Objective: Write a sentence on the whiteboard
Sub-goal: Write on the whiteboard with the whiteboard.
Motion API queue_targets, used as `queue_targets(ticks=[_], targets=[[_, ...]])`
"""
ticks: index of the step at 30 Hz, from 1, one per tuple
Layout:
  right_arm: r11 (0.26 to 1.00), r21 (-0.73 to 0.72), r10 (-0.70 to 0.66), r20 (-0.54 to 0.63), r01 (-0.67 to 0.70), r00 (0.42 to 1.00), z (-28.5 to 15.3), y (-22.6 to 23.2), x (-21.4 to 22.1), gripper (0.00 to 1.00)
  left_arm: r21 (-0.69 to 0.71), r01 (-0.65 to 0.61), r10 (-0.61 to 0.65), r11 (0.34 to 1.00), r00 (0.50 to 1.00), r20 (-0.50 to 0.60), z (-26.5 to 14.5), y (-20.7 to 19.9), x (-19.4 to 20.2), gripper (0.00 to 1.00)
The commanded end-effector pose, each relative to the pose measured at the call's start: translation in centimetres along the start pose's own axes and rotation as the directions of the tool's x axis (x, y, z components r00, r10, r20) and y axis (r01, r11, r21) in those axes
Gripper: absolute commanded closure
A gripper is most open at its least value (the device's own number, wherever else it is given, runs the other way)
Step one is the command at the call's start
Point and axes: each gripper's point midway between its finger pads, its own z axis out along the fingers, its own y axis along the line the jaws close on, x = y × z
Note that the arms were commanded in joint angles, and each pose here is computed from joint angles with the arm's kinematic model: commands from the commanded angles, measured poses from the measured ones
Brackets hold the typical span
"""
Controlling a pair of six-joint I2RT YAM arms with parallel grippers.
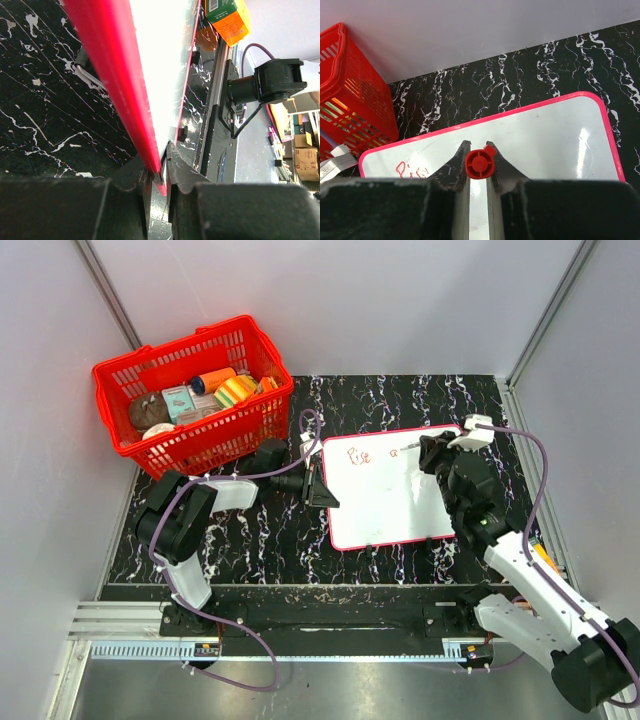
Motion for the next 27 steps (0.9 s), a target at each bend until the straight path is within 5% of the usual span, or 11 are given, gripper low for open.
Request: queue_targets(ticks=[1,27], targets=[[1.000,0.010,0.024,0.085,-0.025,0.996,0.6,0.7,-3.1,1.00,-0.057,-0.090,0.089,0.994,0.996,-0.017,0.8,0.8,0.5,1.00],[0.998,0.050,0.022,0.105,-0.027,0.994,2.6,0.0,-3.2,1.00,-0.057,-0.091,0.090,0.994,0.996,-0.018,0.8,0.8,0.6,1.00]])
